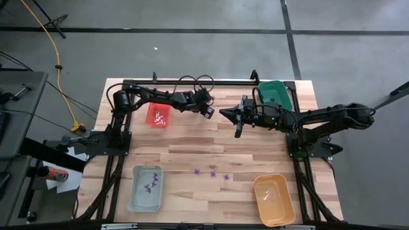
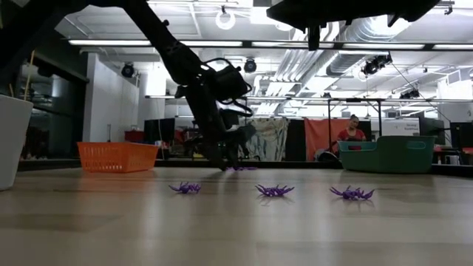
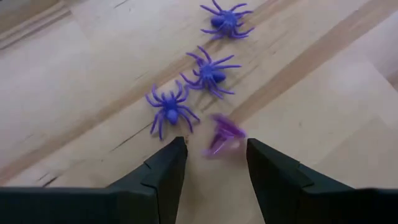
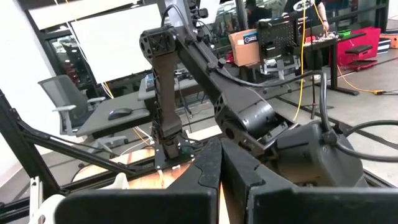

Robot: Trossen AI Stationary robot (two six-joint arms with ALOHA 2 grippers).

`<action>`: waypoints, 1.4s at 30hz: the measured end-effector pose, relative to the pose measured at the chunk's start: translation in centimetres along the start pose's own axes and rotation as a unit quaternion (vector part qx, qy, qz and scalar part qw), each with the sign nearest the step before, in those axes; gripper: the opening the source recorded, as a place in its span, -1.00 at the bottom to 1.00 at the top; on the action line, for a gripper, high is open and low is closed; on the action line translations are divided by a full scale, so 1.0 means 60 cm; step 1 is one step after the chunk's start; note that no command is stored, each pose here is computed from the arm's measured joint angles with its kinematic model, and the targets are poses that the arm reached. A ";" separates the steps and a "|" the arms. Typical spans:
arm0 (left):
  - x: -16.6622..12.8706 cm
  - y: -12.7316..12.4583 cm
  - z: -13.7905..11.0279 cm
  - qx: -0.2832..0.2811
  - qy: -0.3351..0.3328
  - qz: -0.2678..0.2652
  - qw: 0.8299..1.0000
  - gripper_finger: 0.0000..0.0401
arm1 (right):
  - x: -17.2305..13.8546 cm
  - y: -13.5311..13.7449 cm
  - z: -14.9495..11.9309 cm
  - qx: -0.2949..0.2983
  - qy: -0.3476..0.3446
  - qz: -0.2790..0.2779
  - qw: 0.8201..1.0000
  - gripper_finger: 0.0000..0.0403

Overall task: Sort Halloween decoration
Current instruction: Put the violet hat toy into the gray bin

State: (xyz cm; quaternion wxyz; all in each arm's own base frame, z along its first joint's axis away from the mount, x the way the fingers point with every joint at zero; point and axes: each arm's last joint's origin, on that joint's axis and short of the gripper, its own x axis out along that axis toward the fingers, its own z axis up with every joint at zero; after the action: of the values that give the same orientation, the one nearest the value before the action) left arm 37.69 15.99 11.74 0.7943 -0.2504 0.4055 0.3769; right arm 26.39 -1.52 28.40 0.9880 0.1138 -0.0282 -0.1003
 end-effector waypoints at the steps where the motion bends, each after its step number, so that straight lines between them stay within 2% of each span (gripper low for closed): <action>1: 0.002 -0.002 -0.002 -0.002 0.000 0.002 1.000 -0.20 | 0.000 0.000 0.000 0.000 0.000 0.000 1.000 -1.00; 7: 0.000 -0.007 -0.005 -0.018 -0.008 0.012 1.000 -0.23 | 0.000 0.000 0.000 0.000 0.000 0.000 1.000 -1.00; 12: -0.010 -0.002 0.001 -0.018 0.003 -0.011 1.000 -0.42 | 0.000 0.000 0.000 0.000 0.000 0.000 1.000 -1.00; 15: -0.033 -0.004 0.011 0.011 0.002 -0.041 0.999 -0.51 | 0.000 0.000 0.000 0.000 0.000 0.000 1.000 -1.00; 17: -0.056 -0.006 0.027 0.026 -0.023 -0.057 0.998 -0.55 | 0.000 0.000 0.000 0.000 0.001 0.000 1.000 -1.00; 19: -0.069 0.002 0.040 0.030 -0.038 -0.055 0.997 -0.56 | 0.000 0.000 0.000 0.000 0.001 0.000 1.000 -1.00; 24: -0.071 0.021 0.055 0.007 -0.048 -0.057 0.997 -0.54 | 0.000 0.000 -0.001 -0.001 0.003 -0.001 1.000 -1.00; 29: -0.029 0.034 0.042 -0.020 -0.009 -0.064 0.998 -0.43 | 0.000 -0.001 -0.001 0.007 0.004 -0.001 1.000 -1.00; 33: -0.016 0.028 0.041 -0.035 -0.023 -0.067 0.997 -0.37 | 0.000 0.000 -0.001 0.020 0.004 -0.001 1.000 -1.00; 38: -0.015 0.019 0.046 -0.036 -0.058 -0.060 0.996 -0.36 | 0.000 -0.001 -0.001 0.030 0.004 -0.001 1.000 -1.00; 42: -0.016 0.017 0.043 -0.009 -0.061 -0.043 0.997 -0.36 | 0.000 0.000 -0.002 0.030 0.005 -0.001 1.000 -1.00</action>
State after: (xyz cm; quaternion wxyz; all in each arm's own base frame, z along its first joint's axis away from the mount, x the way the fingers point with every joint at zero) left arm 37.67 18.01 13.83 0.8309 -0.2512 0.3416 0.3603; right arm 26.39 -1.53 28.30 0.9842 0.1434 -0.0265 -0.1000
